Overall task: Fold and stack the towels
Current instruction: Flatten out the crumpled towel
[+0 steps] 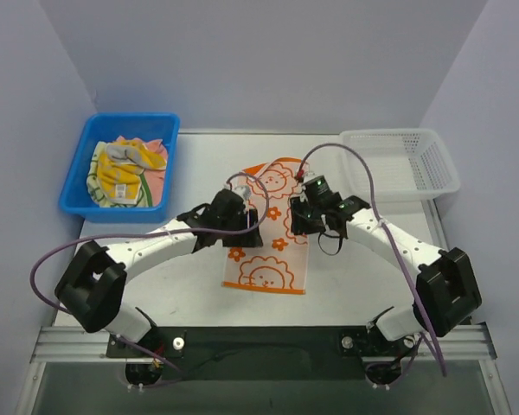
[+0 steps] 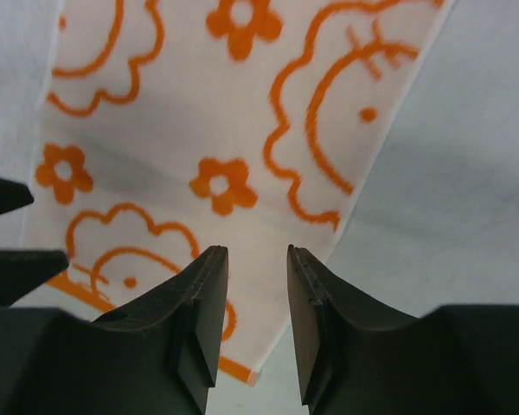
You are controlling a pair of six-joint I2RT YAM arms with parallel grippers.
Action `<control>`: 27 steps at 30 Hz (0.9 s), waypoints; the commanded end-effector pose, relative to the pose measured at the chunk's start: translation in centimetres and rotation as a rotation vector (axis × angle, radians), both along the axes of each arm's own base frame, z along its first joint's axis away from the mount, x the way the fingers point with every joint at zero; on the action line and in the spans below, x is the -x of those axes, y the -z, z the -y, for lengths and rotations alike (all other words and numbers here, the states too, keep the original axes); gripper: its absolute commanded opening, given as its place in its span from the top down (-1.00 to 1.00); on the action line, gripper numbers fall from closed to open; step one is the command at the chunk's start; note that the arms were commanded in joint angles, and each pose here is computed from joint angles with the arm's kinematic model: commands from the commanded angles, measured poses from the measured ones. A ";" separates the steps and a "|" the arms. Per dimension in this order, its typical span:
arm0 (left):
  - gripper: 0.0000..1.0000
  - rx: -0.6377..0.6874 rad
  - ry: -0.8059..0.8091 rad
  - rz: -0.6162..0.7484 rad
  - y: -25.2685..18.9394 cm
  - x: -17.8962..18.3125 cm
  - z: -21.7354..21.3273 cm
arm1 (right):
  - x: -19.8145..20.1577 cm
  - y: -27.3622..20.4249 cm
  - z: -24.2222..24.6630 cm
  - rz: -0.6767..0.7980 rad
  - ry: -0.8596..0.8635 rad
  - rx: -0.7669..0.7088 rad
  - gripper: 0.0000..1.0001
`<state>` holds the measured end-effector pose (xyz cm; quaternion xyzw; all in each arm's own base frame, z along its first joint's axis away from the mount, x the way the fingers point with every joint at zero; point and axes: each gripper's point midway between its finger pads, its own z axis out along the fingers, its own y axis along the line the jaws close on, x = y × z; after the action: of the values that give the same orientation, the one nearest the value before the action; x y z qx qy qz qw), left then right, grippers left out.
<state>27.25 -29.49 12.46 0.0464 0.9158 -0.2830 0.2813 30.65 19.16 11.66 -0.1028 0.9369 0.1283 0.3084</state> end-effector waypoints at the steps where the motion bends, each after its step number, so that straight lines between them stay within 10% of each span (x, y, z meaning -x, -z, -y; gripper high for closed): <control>1: -0.33 -0.180 0.004 -0.186 6.9 4.0 -3.5 | 5.4 3.9 -0.6 -0.177 -0.014 0.015 0.34; 20: -0.27 -0.206 0.107 -0.550 9.6 18.6 -6.6 | 22.9 12.0 4.0 -0.740 -0.093 0.186 0.38; 27: -0.50 -0.107 0.023 -0.343 3.9 15.4 -6.1 | 19.7 6.7 1.8 -0.520 -0.140 0.105 0.31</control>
<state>8.50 -22.58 4.33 0.0500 0.9736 -0.2201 0.0349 8.85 16.66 1.40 -0.1428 0.9823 0.1200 -0.0139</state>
